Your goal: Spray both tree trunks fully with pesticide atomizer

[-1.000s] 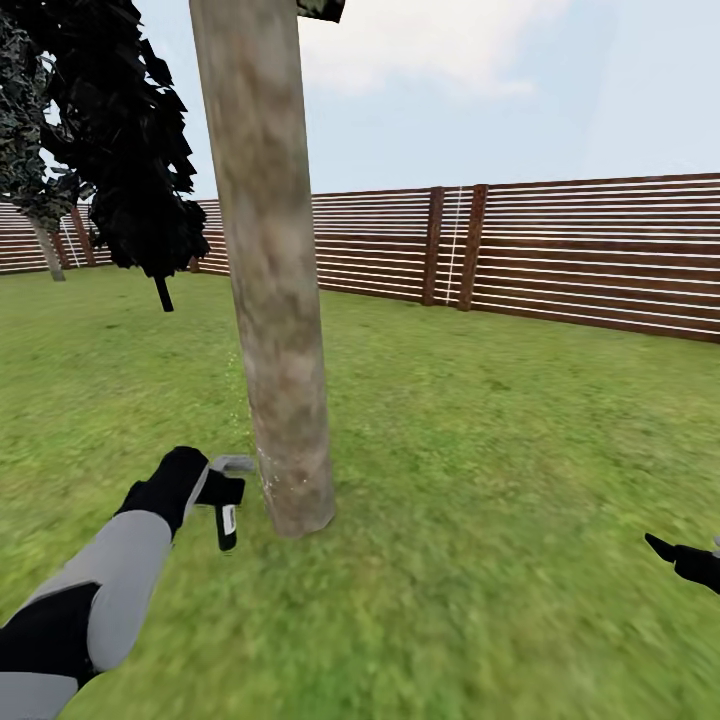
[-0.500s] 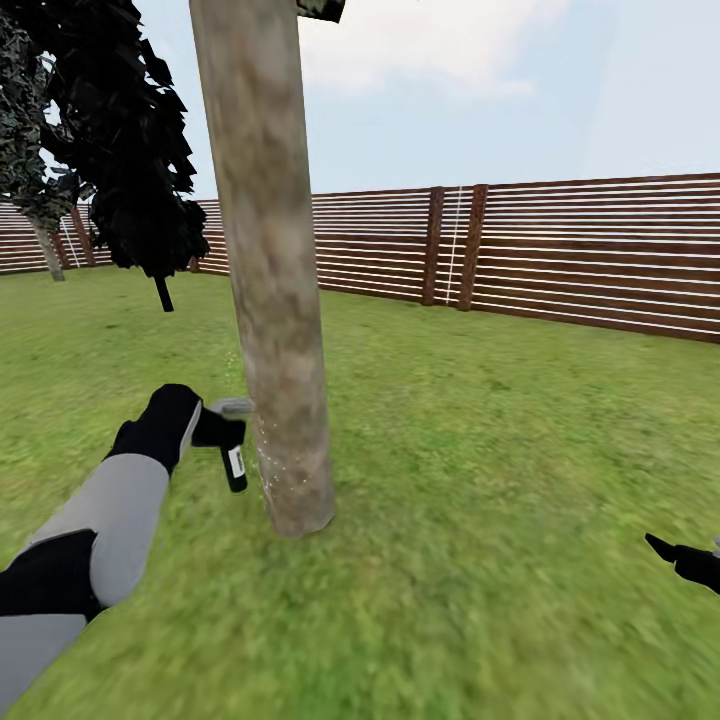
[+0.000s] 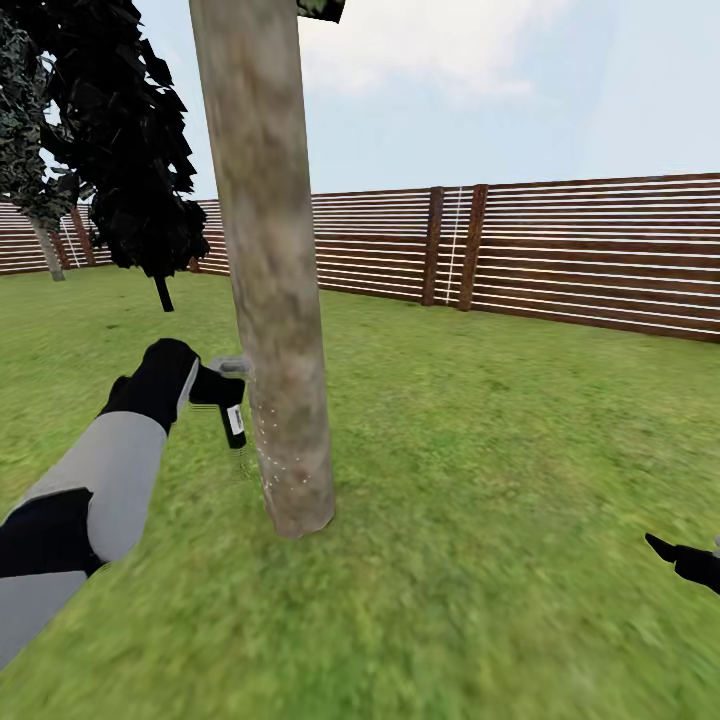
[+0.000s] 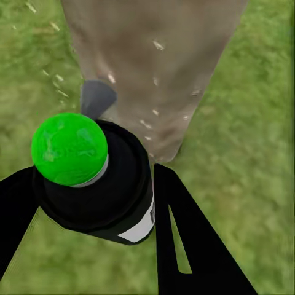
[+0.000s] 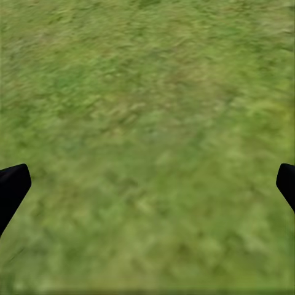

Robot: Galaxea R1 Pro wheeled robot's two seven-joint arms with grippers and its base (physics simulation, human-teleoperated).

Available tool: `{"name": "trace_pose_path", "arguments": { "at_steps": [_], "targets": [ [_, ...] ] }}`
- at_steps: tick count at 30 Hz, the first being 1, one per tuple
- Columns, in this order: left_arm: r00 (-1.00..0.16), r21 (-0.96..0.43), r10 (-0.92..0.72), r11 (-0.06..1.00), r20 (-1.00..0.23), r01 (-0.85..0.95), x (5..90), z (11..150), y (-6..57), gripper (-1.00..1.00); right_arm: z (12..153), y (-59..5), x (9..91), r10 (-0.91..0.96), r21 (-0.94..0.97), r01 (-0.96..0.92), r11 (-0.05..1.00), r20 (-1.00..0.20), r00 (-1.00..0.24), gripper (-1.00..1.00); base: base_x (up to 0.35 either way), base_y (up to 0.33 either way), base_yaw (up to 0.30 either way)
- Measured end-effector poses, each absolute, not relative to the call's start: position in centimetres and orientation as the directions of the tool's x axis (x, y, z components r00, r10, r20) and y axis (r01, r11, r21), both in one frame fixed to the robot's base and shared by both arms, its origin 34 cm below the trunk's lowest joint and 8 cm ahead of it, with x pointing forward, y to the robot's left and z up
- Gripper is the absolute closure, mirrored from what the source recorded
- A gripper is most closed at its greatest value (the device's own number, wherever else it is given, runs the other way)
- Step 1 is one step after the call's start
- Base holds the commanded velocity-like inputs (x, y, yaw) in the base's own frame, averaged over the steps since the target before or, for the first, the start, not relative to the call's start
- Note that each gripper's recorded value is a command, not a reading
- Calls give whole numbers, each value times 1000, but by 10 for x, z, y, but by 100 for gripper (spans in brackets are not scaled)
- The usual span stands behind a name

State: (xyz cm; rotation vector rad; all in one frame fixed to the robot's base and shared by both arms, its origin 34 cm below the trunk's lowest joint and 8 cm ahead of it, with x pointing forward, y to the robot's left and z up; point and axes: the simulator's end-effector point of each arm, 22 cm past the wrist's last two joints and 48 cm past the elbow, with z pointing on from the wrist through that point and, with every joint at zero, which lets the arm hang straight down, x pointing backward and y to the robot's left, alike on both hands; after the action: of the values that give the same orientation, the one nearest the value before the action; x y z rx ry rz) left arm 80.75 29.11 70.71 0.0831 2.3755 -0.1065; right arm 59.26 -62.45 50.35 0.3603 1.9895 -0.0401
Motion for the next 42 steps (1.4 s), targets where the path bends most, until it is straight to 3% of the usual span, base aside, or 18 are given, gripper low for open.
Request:
{"name": "trace_pose_path", "arguments": {
  "at_steps": [10, 22, 37, 42],
  "targets": [
    [-679, -49, 30, 994, -733, 96, 820, 753, 290, 100, 503, -625, 592, 235, 133, 271, 953, -890, -390, -100, 0, 0, 0],
    [-849, -21, 70, 995, -523, 95, 782, 638, 317, 100, 503, -625, 593, 236, 134, 272, 953, -890, -389, -100, 0, 0, 0],
    [-881, -40, 173, 976, -440, 212, 711, 462, 299, 100, 502, -624, 593, 236, 135, 270, 953, -890, -389, -100, 0, 0, 3],
    [-896, -53, 171, 976, -409, 210, 693, 440, 298, 100, 503, -625, 592, 237, 136, 271, 953, -890, -389, -100, 0, -50, 209]
  ]
}}
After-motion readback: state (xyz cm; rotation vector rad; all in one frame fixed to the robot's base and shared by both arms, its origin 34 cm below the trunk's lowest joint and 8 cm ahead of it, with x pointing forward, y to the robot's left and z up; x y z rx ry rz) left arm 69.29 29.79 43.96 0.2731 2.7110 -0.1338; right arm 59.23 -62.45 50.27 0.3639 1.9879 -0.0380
